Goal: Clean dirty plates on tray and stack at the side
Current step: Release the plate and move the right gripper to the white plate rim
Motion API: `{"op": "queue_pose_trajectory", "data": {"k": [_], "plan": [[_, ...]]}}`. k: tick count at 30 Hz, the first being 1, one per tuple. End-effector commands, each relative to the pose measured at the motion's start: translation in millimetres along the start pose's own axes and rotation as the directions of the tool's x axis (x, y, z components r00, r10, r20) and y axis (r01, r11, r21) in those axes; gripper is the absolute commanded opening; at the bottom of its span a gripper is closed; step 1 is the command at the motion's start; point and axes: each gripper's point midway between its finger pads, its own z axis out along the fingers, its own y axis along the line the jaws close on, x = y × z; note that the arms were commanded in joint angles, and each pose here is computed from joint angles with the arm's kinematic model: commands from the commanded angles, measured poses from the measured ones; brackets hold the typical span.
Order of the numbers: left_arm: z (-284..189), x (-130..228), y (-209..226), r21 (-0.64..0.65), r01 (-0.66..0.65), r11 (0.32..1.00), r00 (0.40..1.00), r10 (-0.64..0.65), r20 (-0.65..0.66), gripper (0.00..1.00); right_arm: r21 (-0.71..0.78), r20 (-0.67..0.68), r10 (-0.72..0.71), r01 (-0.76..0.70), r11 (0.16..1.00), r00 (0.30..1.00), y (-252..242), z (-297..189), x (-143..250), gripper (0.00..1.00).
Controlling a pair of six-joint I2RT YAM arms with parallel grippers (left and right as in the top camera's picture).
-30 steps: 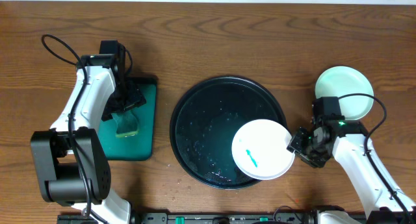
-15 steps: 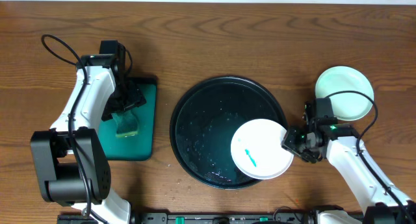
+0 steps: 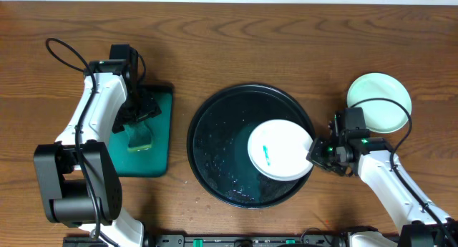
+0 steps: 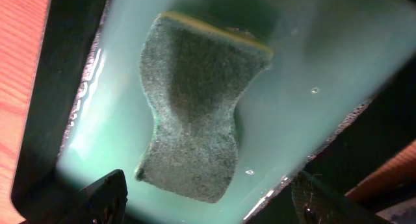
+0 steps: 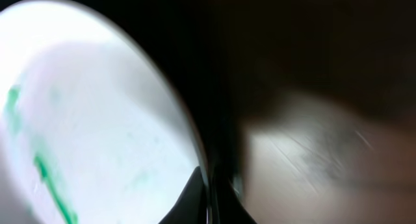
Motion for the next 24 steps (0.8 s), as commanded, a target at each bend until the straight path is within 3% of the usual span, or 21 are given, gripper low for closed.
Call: {"op": "queue_pose_trajectory", "data": {"k": [1, 7, 10, 16, 24], "plan": [[1.0, -0.1, -2.4, 0.017, 0.005, 1.0, 1.0, -0.005, -0.006, 0.82, -0.15, 0.002, -0.183, 0.182, 0.972, 0.983, 37.7, 2.7, 4.7, 0.02], [1.0, -1.0, -2.7, 0.018, 0.005, 1.0, 1.0, -0.005, -0.002, 0.82, -0.23, 0.11, -0.274, 0.293, 0.928, 0.955, 75.9, 8.5, -8.9, 0.01], [1.0, -2.6, -3.5, 0.021, 0.0, 1.0, 1.0, -0.001, 0.004, 0.8, -0.223, 0.09, -0.28, 0.293, 0.93, 0.956, 74.2, 25.3, -10.5, 0.01], [6.2, -5.7, -5.4, 0.029, -0.04, 0.999, 0.999, 0.04, 0.024, 0.61, -0.193, 0.004, -0.302, 0.297, 0.935, 0.953, 57.8, 71.4, -4.7, 0.01], [24.9, 0.9, -0.9, 0.015, -0.045, 0.999, 0.999, 0.045, 0.023, 0.59, -0.224, -0.01, -0.313, 0.302, 0.926, 0.95, 59.4, 87.4, -3.4, 0.01]]}}
